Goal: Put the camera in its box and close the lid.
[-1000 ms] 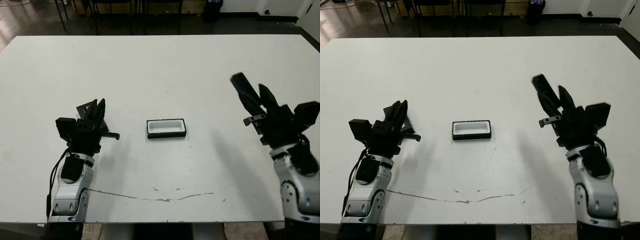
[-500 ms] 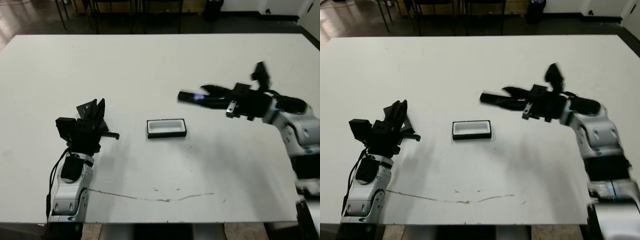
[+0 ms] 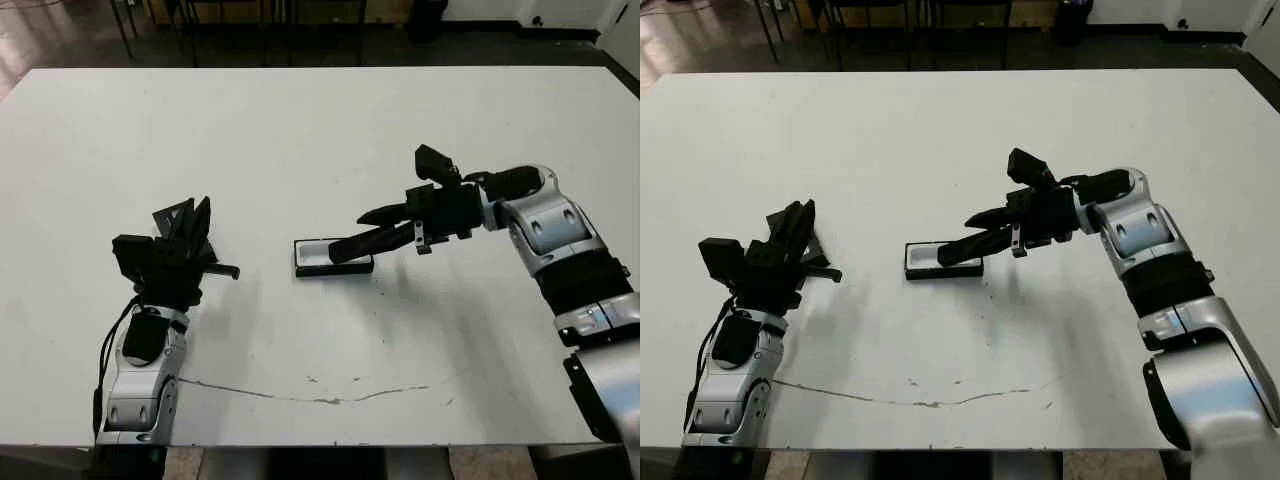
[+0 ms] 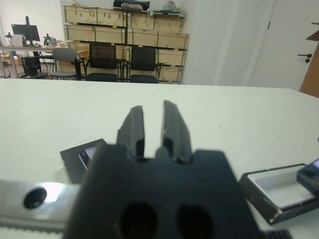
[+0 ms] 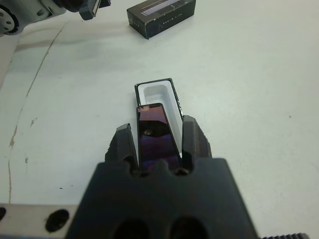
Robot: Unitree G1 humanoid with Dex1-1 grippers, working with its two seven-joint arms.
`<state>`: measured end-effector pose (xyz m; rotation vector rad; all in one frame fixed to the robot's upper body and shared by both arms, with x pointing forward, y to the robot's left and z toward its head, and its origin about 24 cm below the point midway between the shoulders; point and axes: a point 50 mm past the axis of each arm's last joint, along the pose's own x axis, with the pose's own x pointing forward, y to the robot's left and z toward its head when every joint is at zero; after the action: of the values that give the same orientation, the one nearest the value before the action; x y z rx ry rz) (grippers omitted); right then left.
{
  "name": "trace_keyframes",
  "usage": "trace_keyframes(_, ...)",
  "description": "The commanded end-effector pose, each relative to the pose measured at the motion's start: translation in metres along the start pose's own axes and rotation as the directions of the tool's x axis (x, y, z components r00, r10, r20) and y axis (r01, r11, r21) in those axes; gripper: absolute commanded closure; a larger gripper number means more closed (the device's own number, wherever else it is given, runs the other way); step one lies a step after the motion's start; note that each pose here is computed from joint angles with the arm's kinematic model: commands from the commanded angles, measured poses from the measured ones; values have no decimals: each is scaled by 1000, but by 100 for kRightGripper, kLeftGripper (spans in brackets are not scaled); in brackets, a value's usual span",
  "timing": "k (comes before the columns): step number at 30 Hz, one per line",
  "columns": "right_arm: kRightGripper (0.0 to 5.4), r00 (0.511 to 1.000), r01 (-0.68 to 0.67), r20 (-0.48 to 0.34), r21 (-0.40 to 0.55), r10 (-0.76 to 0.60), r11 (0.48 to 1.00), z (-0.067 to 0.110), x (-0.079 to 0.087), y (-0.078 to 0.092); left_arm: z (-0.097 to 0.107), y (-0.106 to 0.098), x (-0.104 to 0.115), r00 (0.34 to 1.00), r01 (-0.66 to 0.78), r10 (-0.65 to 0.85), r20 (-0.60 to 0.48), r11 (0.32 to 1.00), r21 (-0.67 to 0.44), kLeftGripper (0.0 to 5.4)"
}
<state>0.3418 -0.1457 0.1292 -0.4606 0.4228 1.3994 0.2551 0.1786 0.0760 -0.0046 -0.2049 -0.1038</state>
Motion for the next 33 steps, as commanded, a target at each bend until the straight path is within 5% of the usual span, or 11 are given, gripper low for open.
trace_keyframes(1, 511, 1000, 5, -24, -31, -6, 1000, 3, 2, -2, -7, 3, -5, 999, -7, 8, -34, 1000, 14, 540)
trace_keyframes(33, 511, 999, 23, -31, -49, -24, 999, 4, 9, -4, -10, 2, -6, 999, -11, 12, -41, 1000, 15, 540)
